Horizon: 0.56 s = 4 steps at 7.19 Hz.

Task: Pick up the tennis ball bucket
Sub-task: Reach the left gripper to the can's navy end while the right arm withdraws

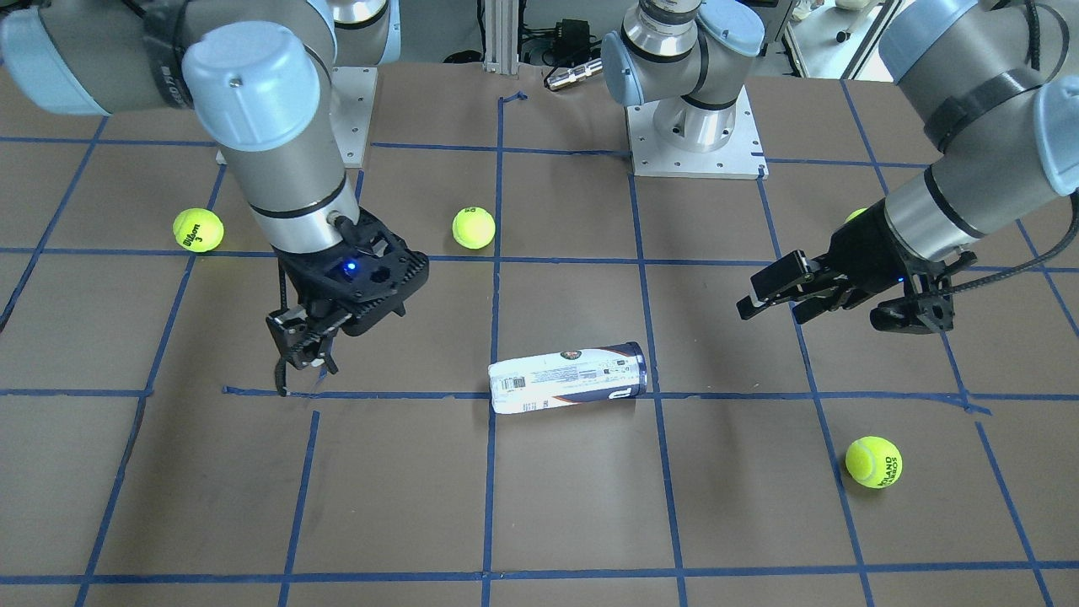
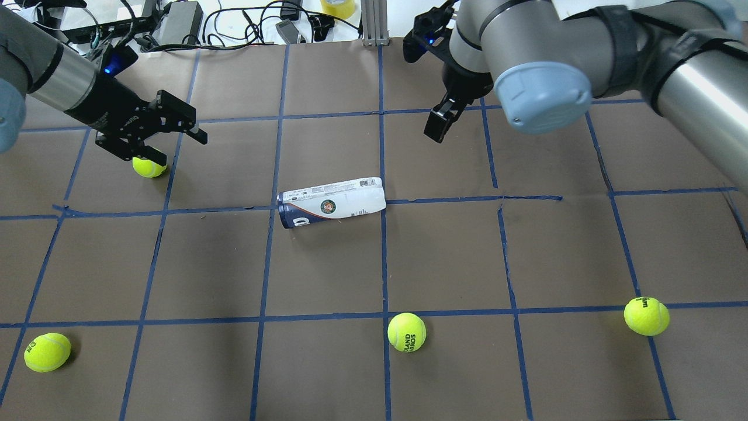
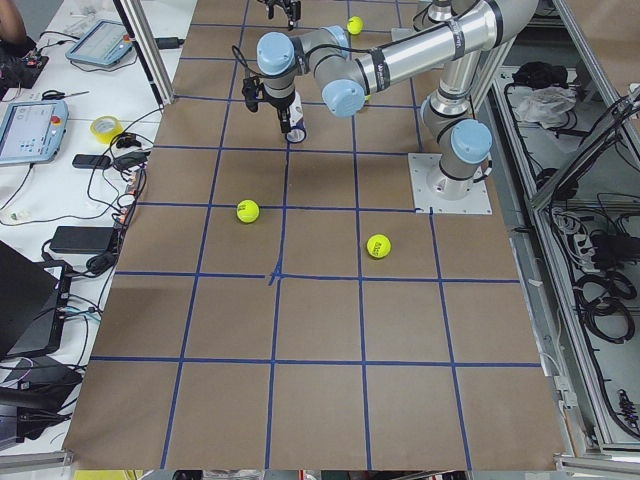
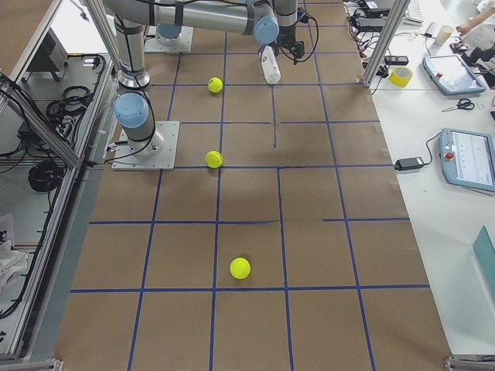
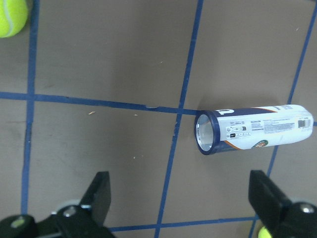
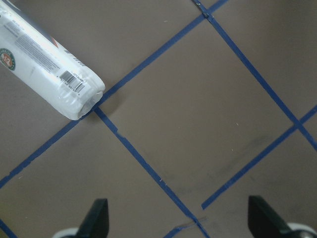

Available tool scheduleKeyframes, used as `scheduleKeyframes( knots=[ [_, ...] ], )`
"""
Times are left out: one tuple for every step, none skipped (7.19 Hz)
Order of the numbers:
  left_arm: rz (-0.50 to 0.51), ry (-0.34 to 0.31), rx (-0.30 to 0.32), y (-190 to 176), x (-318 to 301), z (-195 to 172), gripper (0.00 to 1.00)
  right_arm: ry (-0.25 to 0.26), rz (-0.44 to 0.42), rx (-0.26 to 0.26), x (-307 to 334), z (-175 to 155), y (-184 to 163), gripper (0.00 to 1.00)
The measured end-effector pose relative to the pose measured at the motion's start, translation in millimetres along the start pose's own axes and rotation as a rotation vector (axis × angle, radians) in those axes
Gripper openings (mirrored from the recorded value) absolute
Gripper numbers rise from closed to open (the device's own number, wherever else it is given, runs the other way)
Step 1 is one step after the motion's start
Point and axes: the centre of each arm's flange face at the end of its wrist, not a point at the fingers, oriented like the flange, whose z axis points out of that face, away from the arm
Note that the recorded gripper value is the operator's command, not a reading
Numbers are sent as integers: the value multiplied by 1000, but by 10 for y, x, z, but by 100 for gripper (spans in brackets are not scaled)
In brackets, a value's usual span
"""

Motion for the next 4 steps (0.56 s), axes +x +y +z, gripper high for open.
scheduleKeyframes(
  knots=[
    [-7,66,-6,2,-29,205,100,14,123,-3,189,-189,216,100],
    [-17,130,-13,12,-63,413,100,24,233,-5,377,-324,408,100],
    [-29,187,-25,31,-110,634,100,26,325,-14,524,-442,596,100],
    [-25,222,-39,51,-172,839,100,24,399,-24,646,-522,757,100]
  ],
)
